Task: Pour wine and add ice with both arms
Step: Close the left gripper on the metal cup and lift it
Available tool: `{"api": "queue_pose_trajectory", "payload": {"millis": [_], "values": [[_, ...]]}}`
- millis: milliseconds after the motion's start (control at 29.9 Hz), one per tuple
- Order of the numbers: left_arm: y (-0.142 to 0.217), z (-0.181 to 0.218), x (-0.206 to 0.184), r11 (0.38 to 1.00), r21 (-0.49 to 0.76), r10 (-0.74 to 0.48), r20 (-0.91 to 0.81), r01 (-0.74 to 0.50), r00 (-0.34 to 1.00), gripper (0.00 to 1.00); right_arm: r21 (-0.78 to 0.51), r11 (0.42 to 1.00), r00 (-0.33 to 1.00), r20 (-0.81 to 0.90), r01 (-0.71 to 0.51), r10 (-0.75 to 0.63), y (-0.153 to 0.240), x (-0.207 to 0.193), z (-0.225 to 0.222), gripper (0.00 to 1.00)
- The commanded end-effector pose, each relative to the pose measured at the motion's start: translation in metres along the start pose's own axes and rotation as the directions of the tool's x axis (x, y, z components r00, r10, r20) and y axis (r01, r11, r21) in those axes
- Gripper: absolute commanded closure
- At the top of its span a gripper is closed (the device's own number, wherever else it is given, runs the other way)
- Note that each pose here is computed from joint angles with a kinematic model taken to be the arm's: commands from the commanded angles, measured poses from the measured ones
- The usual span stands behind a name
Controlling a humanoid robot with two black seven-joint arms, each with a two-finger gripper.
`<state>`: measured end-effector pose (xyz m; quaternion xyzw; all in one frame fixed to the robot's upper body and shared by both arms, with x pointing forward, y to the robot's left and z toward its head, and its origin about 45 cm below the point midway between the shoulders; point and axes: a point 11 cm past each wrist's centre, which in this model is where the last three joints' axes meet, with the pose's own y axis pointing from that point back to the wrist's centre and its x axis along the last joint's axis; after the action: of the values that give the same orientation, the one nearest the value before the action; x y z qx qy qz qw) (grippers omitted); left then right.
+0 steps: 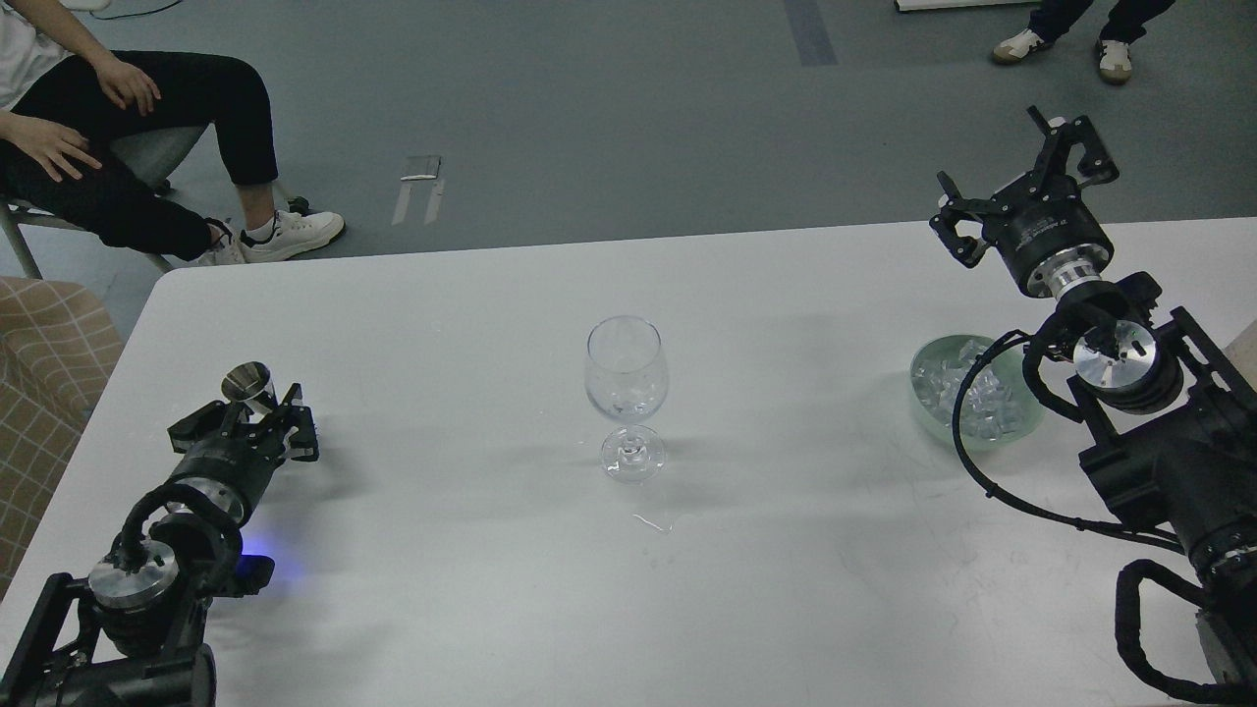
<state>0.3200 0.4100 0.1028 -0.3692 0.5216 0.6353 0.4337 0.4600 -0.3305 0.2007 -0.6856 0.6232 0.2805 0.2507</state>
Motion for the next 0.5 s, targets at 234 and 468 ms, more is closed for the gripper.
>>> {"api": "queue_pose_trajectory", "payload": {"millis": [234,468], "values": [[0.0001,0.0002,0.0002,1.000,0.001,0.001,0.002,-0.001,1.000,0.64,-0.002,1.000,1.000,-0.002,-0.002,0.002,0.0002,0.0008,0.0007,0.00],[0.0005,-0.0006,-0.0016,1.000,0.003,-0.021,0.006,0.021,1.000,0.67,-0.003,1.000,1.000,-0.002,-0.004,0.004,0.0003,0.0012,0.0008,0.00]]}}
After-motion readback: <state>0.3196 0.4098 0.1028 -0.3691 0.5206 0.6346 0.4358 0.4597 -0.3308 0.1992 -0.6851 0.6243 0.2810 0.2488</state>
